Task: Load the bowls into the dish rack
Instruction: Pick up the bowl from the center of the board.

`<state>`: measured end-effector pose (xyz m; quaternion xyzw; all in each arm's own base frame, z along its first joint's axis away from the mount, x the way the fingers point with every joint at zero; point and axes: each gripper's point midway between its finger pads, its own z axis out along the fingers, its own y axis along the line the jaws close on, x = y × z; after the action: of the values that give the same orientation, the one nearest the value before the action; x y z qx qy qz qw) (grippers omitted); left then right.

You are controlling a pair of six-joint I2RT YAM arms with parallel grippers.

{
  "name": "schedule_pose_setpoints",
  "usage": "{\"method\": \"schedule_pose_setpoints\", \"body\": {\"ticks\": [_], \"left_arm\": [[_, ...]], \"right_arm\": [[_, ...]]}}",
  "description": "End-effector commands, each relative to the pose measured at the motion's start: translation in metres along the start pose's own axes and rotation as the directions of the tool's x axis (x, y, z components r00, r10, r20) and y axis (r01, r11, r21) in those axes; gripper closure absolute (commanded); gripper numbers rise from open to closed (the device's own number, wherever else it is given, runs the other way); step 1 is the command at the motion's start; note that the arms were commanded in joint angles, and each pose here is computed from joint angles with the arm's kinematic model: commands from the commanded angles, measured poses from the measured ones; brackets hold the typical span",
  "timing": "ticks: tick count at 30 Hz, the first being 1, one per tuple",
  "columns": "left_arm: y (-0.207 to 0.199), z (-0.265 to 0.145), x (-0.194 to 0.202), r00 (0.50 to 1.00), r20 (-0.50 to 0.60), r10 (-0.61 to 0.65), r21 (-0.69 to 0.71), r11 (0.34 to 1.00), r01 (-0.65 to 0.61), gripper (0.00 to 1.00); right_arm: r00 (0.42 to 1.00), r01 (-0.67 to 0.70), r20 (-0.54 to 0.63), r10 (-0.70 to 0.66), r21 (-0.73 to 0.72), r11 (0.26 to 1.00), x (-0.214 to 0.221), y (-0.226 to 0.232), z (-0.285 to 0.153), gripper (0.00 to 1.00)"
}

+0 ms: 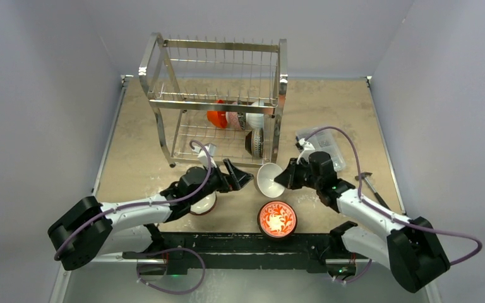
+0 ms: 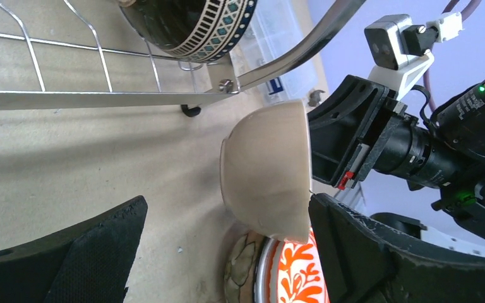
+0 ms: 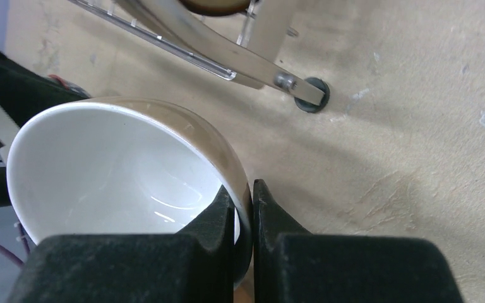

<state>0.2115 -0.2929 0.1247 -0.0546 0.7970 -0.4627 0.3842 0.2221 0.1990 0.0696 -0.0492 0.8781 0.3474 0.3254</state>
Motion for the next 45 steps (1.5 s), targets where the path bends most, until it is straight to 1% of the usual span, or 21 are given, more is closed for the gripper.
{"method": "schedule_pose_setpoints", "body": {"ticks": [1, 7, 12, 15, 18, 24, 31, 36, 42, 45], "left_arm": [[-0.030, -0.010, -0.007, 0.999, 0.003, -0.042, 0.185, 0.982, 0.040, 0.01], [-0.054, -0.021, -0.005, 0.999, -0.021, -0.027, 0.311, 0.950, 0.032, 0.01], [-0.082, -0.025, -0.001, 0.997, -0.072, -0.001, 0.423, 0.906, 0.032, 0.02], [-0.091, -0.023, 0.003, 0.996, -0.090, 0.019, 0.454, 0.891, 0.024, 0.02], [-0.094, -0.020, 0.009, 0.993, -0.115, 0.025, 0.458, 0.889, 0.030, 0.02], [-0.104, -0.019, 0.002, 0.994, -0.109, -0.008, 0.464, 0.884, 0.058, 0.04], [-0.096, -0.006, 0.002, 0.994, -0.108, 0.011, 0.376, 0.926, 0.031, 0.04], [-0.083, 0.006, 0.012, 0.988, -0.153, 0.005, 0.300, 0.953, 0.041, 0.05], [-0.086, 0.008, 0.017, 0.983, -0.182, -0.018, 0.310, 0.948, 0.074, 0.11], [-0.087, 0.009, 0.018, 0.982, -0.186, -0.017, 0.317, 0.945, 0.077, 0.19]], "right_arm": [[0.989, 0.088, 0.126, -0.071, -0.131, 0.988, -0.040, 0.042, -0.016, 1.00], [0.967, 0.178, 0.217, -0.131, -0.214, 0.960, -0.060, 0.068, -0.034, 1.00], [0.954, 0.222, 0.260, -0.149, -0.278, 0.935, -0.068, 0.086, -0.045, 1.00], [0.952, 0.231, 0.271, -0.146, -0.314, 0.921, -0.069, 0.094, -0.048, 1.00], [0.952, 0.240, 0.268, -0.149, -0.348, 0.906, -0.071, 0.102, -0.048, 1.00], [0.957, 0.240, 0.246, -0.156, -0.367, 0.899, -0.068, 0.103, -0.043, 1.00], [0.956, 0.233, 0.258, -0.139, -0.383, 0.894, -0.070, 0.105, -0.043, 1.00], [0.956, 0.229, 0.263, -0.131, -0.385, 0.894, -0.071, 0.106, -0.043, 1.00], [0.955, 0.226, 0.262, -0.136, -0.355, 0.907, -0.071, 0.099, -0.039, 1.00], [0.956, 0.223, 0.262, -0.133, -0.352, 0.909, -0.071, 0.098, -0.038, 1.00]]}}
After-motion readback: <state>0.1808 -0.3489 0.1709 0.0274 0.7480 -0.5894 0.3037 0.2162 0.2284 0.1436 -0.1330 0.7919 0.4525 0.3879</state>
